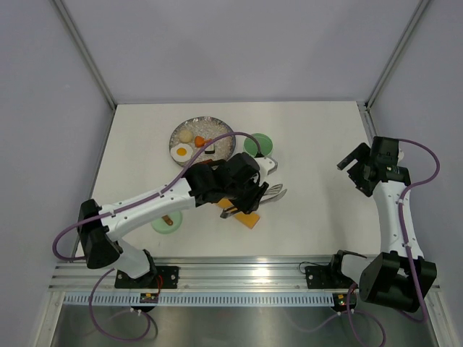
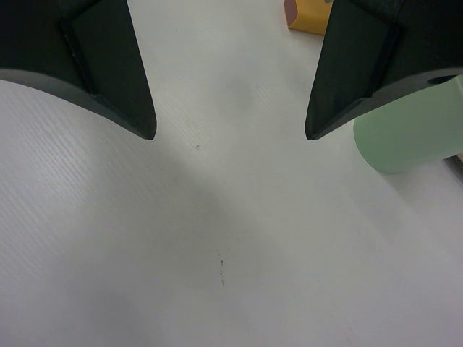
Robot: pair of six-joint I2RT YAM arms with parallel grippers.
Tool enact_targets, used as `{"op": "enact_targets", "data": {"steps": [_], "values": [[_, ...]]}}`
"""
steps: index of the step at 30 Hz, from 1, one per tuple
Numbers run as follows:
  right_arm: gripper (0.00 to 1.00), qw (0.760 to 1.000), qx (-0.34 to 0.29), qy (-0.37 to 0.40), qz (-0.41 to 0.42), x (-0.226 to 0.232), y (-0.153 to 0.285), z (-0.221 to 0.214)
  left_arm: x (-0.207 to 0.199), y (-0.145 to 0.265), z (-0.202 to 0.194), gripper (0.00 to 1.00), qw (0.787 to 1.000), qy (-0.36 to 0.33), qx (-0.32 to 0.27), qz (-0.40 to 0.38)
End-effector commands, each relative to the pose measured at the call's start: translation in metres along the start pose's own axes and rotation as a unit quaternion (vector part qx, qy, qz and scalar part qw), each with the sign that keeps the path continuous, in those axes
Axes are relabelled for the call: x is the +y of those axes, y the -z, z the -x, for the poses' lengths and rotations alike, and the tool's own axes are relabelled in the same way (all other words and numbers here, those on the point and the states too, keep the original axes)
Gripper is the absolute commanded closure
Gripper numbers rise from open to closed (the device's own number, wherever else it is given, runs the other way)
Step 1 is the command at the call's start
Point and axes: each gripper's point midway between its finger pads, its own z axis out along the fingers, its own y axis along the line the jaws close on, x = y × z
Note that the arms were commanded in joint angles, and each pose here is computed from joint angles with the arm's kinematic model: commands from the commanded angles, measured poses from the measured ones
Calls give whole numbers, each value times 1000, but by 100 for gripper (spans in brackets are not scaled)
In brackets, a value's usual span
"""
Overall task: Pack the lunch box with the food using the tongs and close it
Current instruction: Pick up the clamp at the center of the board.
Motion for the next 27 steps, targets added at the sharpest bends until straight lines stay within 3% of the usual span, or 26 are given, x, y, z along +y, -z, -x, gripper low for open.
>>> {"op": "enact_targets", "data": {"steps": [1,9,15,27], "values": [[8,1000,-12,1,15,5,3,4,-9,8,5,60,1000,10,-22,-20],[8,1000,-14,3,17,5,6,4,-2,23,2,64,999,18,-32,-6],[8,999,-3,-1,34,10,7,-2,39,58,2,61,995,27,-49,81],[8,999,-6,1,38,11,9,-1,154,93,-13,61,965,189,-53,174]]}}
